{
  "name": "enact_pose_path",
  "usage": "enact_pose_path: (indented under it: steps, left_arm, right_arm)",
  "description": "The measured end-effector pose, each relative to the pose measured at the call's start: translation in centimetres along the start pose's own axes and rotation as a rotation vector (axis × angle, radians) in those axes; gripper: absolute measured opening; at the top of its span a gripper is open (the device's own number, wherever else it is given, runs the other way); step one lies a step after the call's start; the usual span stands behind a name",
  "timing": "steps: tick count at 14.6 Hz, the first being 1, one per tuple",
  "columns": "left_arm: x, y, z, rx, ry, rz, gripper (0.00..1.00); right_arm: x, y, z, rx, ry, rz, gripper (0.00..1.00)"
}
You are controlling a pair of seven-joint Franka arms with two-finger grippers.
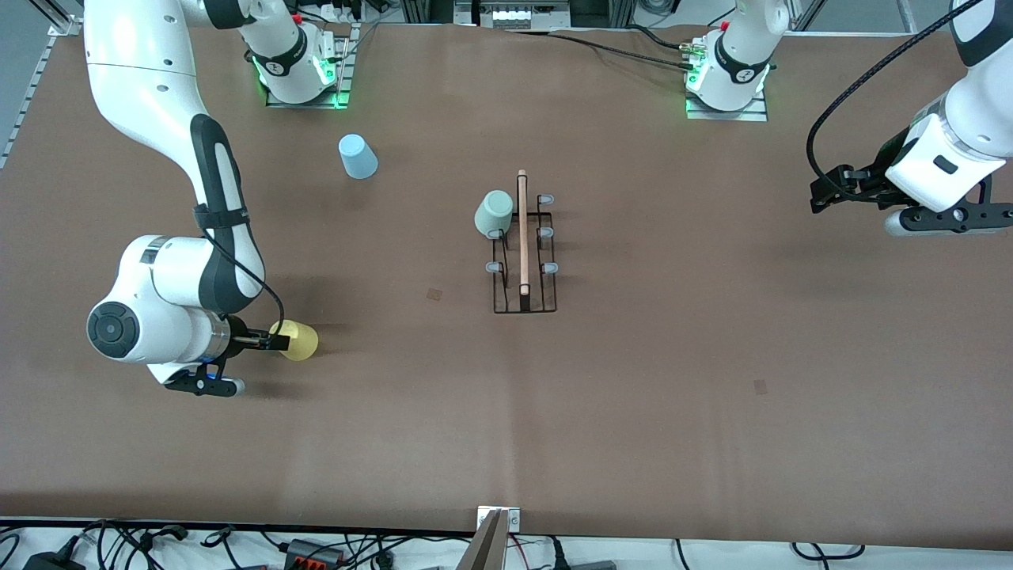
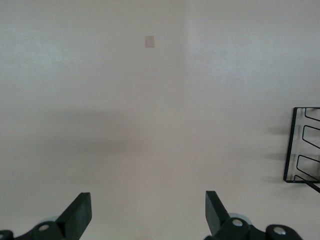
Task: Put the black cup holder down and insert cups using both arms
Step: 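Move the right gripper to the yellow cup and grasp it, then lift the yellow cup with the right gripper and carry it to the rack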
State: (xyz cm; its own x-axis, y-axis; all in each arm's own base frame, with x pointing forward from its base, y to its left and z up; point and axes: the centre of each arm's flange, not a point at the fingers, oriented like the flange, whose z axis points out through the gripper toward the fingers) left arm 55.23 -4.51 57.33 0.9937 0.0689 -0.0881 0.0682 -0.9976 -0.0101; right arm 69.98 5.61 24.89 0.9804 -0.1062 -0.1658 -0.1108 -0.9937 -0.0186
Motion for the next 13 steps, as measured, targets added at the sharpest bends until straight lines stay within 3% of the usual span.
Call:
enact_pose_path:
  steps: [6, 13]
  left_arm:
    - [0.0, 0.0, 0.0, 0.0, 0.0, 0.0, 1.0]
    - [0.0, 0.0, 0.0, 0.0, 0.0, 0.0, 1.0]
  right_arm:
    - [0.4, -0.8, -1.5, 0.046, 0.033, 0.001, 1.0]
    - [-0.7, -3.1, 0.3, 0.022, -0.004, -0.061, 1.0]
